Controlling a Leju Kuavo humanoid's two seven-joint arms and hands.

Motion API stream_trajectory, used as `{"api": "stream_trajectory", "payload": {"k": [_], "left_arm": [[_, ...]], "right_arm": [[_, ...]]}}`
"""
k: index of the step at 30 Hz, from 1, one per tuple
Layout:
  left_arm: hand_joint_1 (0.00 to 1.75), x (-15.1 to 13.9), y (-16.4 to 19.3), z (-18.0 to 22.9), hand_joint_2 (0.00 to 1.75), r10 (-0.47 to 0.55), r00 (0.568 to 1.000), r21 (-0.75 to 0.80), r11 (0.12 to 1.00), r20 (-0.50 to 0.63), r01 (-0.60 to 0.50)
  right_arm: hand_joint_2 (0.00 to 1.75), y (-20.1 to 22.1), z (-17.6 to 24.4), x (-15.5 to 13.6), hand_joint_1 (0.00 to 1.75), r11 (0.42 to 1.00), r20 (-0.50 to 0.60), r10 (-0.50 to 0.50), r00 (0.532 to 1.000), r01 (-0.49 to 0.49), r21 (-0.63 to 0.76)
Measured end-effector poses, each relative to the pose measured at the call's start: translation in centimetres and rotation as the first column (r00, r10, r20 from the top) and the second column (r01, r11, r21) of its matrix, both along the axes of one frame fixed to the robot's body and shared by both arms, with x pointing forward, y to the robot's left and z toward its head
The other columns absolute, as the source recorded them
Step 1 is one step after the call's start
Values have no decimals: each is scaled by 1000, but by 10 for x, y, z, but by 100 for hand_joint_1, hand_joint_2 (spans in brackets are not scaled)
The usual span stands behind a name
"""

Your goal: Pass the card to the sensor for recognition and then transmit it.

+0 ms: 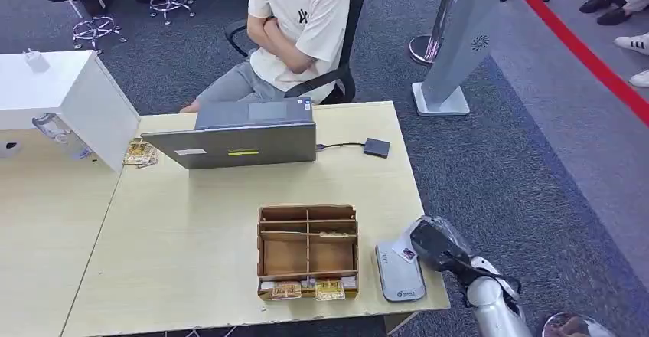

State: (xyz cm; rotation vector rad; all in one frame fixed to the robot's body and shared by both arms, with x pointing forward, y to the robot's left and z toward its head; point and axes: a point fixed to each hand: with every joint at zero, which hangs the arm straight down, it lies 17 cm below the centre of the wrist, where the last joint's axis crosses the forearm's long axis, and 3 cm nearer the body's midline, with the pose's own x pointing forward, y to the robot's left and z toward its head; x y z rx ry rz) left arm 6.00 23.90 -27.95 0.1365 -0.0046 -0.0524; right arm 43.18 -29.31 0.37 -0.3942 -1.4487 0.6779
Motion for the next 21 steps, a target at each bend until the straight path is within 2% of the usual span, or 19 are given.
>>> {"api": "stream_trajectory", "payload": {"k": [7,12,15,21], "left_arm": [[0,0,0,0,0,3,1000,0,1000,0,-3],[0,0,-4,0,0,2,1000,-5,1000,0,-2],[0,0,-8,1,0,-5,1000,-9,1000,1,5],[0,0,-13,1,0,-26,1000,-15,1000,1,26]], "right_arm": [[175,1,15,3,175,999,47,-11,999,9,33],[175,0,60,13,175,995,176,-72,982,58,83],[175,-4,96,16,175,987,274,-126,954,94,127],[175,-14,169,7,175,966,456,-228,860,141,217]]}}
